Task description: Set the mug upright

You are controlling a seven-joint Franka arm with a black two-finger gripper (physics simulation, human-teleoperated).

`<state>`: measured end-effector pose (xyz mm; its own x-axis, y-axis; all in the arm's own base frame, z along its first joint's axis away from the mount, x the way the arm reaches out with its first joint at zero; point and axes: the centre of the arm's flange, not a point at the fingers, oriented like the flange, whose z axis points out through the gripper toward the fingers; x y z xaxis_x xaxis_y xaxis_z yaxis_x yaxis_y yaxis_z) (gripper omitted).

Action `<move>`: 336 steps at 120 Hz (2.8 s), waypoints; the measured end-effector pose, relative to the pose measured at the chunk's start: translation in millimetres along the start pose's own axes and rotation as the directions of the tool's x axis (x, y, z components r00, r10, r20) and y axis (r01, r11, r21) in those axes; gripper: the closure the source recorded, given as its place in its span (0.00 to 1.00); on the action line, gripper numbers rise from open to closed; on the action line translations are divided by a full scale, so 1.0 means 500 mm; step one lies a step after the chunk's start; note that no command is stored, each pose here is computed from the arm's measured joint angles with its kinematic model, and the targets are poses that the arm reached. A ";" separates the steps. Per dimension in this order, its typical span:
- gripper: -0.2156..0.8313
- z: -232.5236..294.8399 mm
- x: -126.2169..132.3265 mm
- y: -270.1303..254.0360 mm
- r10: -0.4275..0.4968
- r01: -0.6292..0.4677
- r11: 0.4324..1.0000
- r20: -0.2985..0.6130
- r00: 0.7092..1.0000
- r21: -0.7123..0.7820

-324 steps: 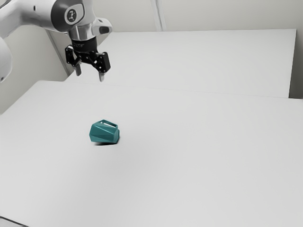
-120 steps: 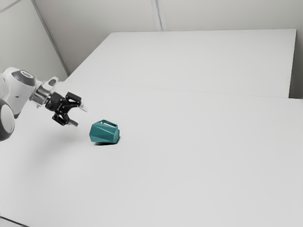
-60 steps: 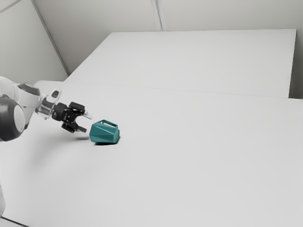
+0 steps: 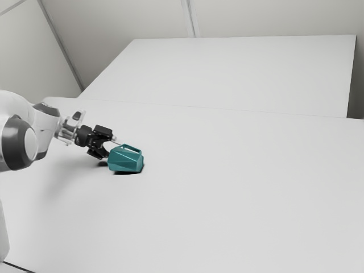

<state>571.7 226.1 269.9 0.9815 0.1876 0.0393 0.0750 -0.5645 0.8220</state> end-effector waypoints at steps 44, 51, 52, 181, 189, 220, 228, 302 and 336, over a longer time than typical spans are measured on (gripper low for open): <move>0.42 0.014 -0.025 0.008 0.019 -0.019 1.000 -0.010 1.000 -0.010; 0.51 0.014 -0.025 0.006 0.021 -0.021 1.000 -0.012 1.000 -0.009; 0.52 0.014 -0.025 0.006 0.021 -0.022 1.000 -0.012 1.000 -0.008; 0.95 -0.034 -0.009 0.200 0.171 -0.172 0.983 0.025 0.985 0.057; 0.95 -0.036 -0.012 0.206 0.167 -0.173 0.979 0.064 0.984 0.110; 0.95 -0.013 0.029 0.272 0.195 -0.241 0.921 0.171 0.966 0.305; 0.95 0.001 0.037 0.289 0.199 -0.262 0.897 0.203 0.959 0.357; 0.94 0.070 0.086 0.339 0.190 -0.365 0.589 0.316 0.930 0.721; 0.95 0.109 0.086 0.324 0.162 -0.337 0.536 0.297 0.941 0.774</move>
<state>635.6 98.9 373.5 0.9881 -0.1541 0.0014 -0.1541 -0.9880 -0.0130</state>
